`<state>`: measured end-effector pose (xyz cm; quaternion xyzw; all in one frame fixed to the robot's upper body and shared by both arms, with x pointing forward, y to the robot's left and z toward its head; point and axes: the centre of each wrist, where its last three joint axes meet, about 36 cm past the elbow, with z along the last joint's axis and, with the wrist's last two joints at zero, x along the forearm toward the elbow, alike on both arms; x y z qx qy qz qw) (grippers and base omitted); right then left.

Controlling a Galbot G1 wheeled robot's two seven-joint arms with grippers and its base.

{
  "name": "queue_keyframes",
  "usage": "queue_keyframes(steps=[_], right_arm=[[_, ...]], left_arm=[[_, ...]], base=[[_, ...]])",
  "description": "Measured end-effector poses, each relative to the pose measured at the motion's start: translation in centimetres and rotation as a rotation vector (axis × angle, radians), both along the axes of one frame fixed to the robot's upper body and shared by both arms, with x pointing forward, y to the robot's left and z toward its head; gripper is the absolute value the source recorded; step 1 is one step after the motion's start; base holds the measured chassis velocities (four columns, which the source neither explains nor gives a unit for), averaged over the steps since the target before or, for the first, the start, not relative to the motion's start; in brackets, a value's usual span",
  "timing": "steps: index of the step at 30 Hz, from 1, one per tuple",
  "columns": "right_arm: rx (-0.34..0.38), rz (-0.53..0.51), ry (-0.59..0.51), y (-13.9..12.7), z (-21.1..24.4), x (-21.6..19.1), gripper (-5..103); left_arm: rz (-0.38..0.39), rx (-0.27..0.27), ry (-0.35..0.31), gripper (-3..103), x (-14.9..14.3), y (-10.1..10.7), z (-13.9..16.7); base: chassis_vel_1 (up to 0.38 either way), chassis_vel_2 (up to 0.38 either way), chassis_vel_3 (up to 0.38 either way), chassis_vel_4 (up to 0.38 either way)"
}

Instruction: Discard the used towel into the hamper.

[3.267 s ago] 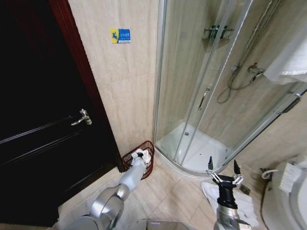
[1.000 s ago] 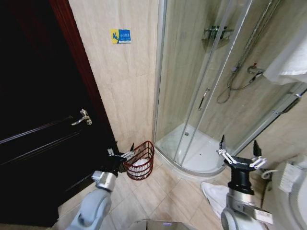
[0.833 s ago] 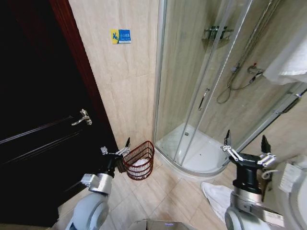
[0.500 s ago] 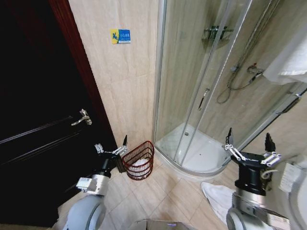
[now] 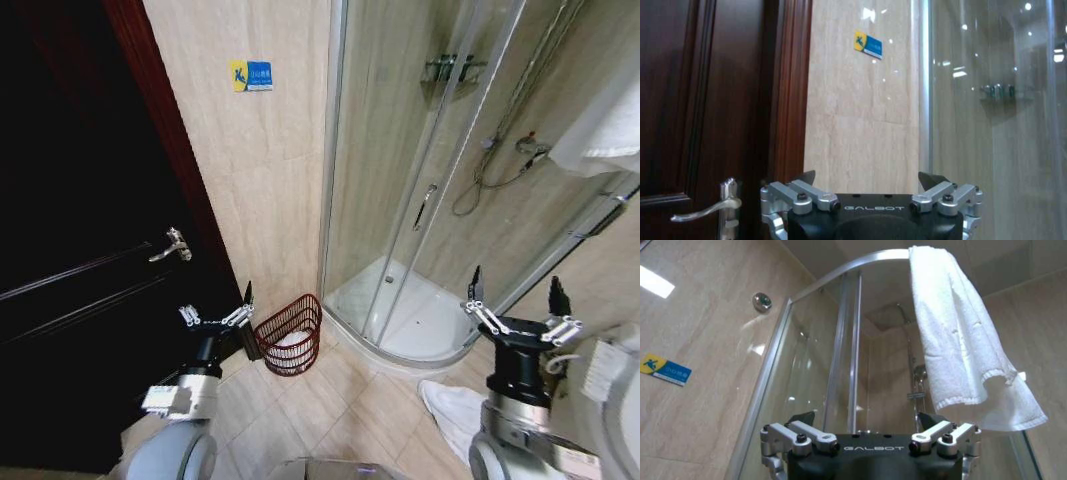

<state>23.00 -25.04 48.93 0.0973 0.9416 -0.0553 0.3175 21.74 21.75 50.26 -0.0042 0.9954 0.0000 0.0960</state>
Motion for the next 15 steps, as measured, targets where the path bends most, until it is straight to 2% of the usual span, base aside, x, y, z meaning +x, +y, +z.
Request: queue_keyframes(steps=[6,15], right_arm=[[0.005,0.004,-0.001,0.2,-0.2,0.1,100],[-0.010,-0.028,-0.092,-0.9,0.6,0.6,100]], left_arm=[[-0.002,0.008,0.005,100,-0.1,-0.2,0.0],[-0.003,0.008,0.005,100,-0.1,-0.2,0.0]], base=[[0.000,0.000,0.000,0.000],[0.000,0.000,0.000,0.000]])
